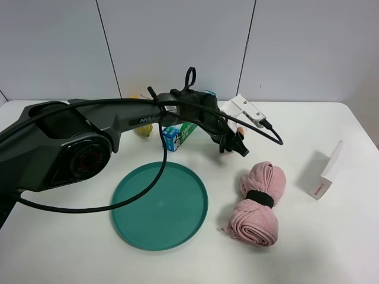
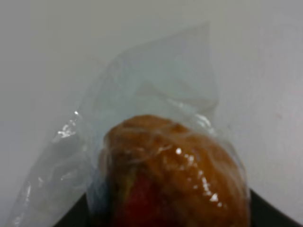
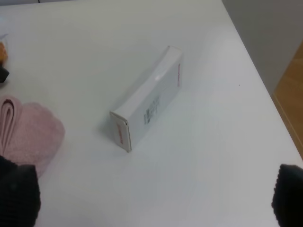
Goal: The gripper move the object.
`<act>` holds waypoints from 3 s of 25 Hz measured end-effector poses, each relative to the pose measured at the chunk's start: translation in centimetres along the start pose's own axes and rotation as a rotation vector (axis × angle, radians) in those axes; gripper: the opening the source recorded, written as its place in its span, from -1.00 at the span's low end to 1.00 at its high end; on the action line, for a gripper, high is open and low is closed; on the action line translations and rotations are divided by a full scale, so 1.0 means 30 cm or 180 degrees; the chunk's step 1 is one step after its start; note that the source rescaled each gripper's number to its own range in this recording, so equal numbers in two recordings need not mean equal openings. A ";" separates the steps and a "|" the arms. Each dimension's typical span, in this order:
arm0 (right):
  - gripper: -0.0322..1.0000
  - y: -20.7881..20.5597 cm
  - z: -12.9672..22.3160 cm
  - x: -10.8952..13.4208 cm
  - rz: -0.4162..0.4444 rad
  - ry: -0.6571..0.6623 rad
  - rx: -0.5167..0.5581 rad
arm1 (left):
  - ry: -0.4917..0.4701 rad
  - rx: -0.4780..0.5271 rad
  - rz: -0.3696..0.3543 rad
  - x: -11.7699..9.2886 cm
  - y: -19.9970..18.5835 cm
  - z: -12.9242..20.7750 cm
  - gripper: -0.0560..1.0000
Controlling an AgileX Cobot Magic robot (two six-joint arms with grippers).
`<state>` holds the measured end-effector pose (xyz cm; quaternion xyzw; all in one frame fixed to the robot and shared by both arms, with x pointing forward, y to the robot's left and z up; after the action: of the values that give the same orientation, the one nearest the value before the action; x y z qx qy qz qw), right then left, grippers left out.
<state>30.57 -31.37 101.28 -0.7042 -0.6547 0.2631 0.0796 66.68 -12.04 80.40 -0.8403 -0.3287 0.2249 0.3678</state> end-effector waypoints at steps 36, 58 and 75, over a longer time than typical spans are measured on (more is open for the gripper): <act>1.00 0.000 0.000 0.000 0.0000 0.0000 0.0000 | 0.0059 -0.0539 0.0084 -0.075 -0.753 -0.381 0.99; 1.00 0.000 0.000 0.000 0.0000 0.0000 0.0000 | -0.1676 -0.0223 -0.1755 1.003 -1.408 -0.038 0.99; 1.00 0.000 0.000 0.000 0.0000 0.0000 0.0000 | -0.1973 -0.0453 -0.2111 0.715 -1.841 0.233 1.00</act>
<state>30.57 -31.37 101.28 -0.7042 -0.6547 0.2631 0.0796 55.63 34.99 115.37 -0.6060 -0.6890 0.3126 0.2457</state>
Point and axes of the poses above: a point on each arm's last joint axis where the gripper is mounted, y pointing out along that axis toward the gripper, x along the wrist's bending axis when the last joint is at zero, z = x × y, the point moved 8 cm from there along y, pointing out along that axis toward the gripper, and after that the axes turned 15 degrees about -y, right-handed, at the moved point
